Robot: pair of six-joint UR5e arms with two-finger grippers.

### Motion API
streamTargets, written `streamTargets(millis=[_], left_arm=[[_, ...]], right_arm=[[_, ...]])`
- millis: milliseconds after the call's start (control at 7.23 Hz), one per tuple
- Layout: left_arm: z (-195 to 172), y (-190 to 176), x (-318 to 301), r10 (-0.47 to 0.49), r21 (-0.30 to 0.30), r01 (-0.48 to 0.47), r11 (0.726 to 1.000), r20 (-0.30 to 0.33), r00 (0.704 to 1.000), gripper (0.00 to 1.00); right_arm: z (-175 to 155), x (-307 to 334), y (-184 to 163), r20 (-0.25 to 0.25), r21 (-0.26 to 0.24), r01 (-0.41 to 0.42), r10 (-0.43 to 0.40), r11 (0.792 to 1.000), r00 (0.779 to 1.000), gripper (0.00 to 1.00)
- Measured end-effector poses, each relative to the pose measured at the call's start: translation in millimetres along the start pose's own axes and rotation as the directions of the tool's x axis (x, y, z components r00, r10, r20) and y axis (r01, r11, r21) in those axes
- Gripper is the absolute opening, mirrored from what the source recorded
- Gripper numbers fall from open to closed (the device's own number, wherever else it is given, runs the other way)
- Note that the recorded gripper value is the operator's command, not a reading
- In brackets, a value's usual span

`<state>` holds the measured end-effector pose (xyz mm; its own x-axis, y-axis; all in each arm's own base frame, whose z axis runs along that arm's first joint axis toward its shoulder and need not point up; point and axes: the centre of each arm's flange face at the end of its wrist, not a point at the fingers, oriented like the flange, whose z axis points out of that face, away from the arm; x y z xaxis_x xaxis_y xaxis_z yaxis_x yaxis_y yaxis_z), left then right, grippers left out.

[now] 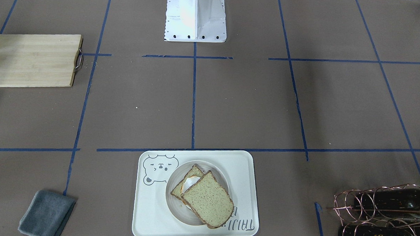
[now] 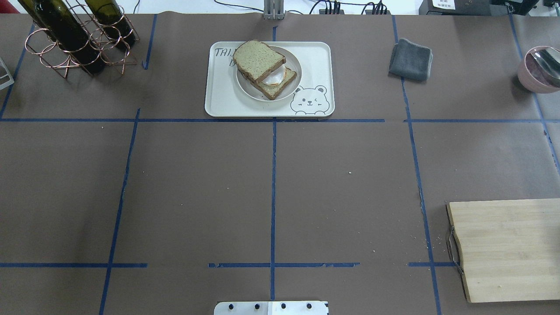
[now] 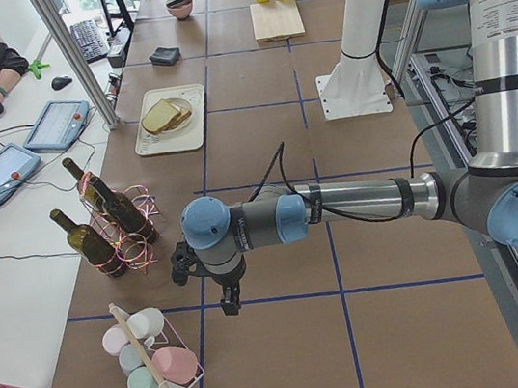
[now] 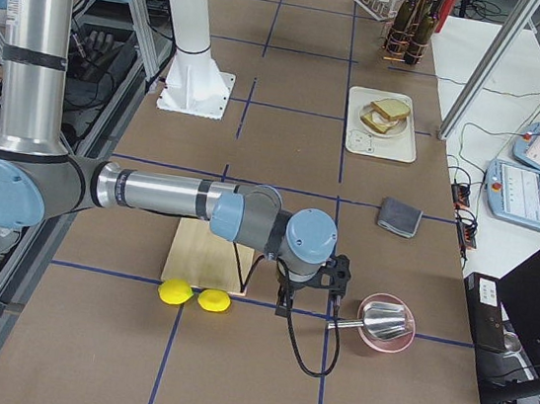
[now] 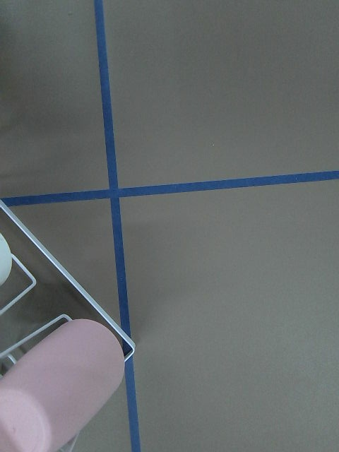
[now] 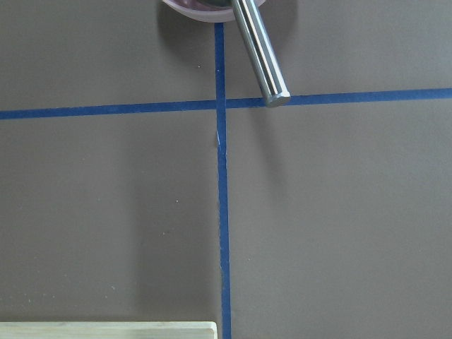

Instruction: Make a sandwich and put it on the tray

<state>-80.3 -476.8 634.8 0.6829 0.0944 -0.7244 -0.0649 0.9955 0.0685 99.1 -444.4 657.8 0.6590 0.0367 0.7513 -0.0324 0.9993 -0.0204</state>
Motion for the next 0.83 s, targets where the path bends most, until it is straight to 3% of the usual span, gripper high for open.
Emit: streamTargets(millis=[830], left_arm=[[-1.0,-0.3,0.8,0.002,0.002,-0.002,1.0,0.002,1.0,1.0]], right_arm=[[0.5,2.3,1.8,-0.009,0.013,0.001,-0.001,1.0,1.0,1.0]])
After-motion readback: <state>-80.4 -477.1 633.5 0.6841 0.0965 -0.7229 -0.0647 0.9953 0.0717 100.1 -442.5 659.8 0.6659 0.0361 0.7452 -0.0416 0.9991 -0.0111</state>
